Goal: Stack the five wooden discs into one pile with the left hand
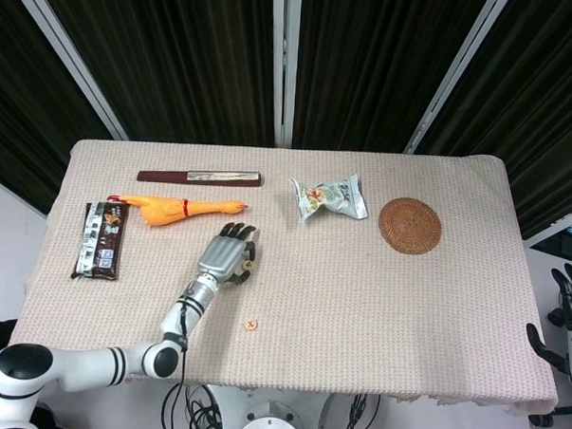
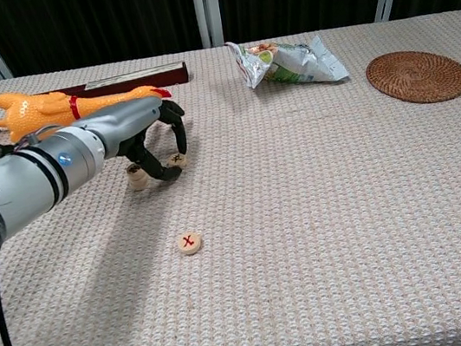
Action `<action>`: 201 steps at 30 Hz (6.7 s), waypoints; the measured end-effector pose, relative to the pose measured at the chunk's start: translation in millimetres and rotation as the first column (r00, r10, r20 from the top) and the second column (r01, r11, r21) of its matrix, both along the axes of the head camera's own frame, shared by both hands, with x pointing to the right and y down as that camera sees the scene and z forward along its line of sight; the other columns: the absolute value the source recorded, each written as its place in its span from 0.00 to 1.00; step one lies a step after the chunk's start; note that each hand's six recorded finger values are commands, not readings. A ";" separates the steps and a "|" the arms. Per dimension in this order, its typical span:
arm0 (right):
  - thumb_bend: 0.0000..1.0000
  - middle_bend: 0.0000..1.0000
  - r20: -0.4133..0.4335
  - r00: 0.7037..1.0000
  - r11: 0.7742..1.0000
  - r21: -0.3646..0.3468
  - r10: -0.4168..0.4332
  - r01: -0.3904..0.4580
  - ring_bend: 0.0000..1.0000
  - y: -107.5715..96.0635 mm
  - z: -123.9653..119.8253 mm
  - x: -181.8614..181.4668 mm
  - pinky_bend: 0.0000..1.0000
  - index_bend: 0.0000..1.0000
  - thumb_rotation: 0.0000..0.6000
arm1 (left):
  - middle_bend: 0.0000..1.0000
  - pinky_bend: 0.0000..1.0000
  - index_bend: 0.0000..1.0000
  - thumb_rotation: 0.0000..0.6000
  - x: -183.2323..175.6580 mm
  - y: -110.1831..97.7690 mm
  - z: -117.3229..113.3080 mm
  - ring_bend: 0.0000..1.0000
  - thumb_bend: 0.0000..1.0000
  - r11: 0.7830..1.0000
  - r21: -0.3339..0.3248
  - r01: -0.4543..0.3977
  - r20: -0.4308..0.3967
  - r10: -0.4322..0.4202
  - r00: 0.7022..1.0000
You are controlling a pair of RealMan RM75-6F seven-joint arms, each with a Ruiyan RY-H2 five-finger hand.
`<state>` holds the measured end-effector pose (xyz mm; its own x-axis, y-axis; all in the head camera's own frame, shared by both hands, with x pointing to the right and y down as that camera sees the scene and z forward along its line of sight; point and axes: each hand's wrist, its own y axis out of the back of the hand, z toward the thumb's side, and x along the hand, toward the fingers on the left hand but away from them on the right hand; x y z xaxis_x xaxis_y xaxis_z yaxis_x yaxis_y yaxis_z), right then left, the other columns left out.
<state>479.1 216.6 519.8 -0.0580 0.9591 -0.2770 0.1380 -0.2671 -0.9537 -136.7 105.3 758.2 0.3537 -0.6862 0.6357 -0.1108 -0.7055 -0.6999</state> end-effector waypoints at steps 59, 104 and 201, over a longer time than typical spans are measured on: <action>0.28 0.00 -0.016 1.000 1.000 -0.019 -0.017 0.017 0.00 1.1 5.8 -4.9 0.00 0.00 1.00 | 0.10 0.00 0.50 1.00 -49.3 18.5 -39.1 0.00 0.31 0.993 -0.008 0.115 -0.012 -0.115 0.993; 0.28 0.00 -0.015 1.000 1.000 -0.026 -0.018 0.017 0.00 2.2 6.3 -5.1 0.00 0.00 1.00 | 0.05 0.00 0.33 1.00 -59.3 24.0 -54.6 0.00 0.35 0.995 -0.010 0.099 -0.021 -0.100 0.995; 0.28 0.00 0.034 0.999 0.999 0.048 0.009 -0.010 0.00 4.6 -12.9 3.8 0.00 0.00 1.00 | 0.02 0.00 0.38 1.00 -19.8 122.1 -42.5 0.00 0.25 0.989 0.114 -0.089 -0.245 0.115 0.963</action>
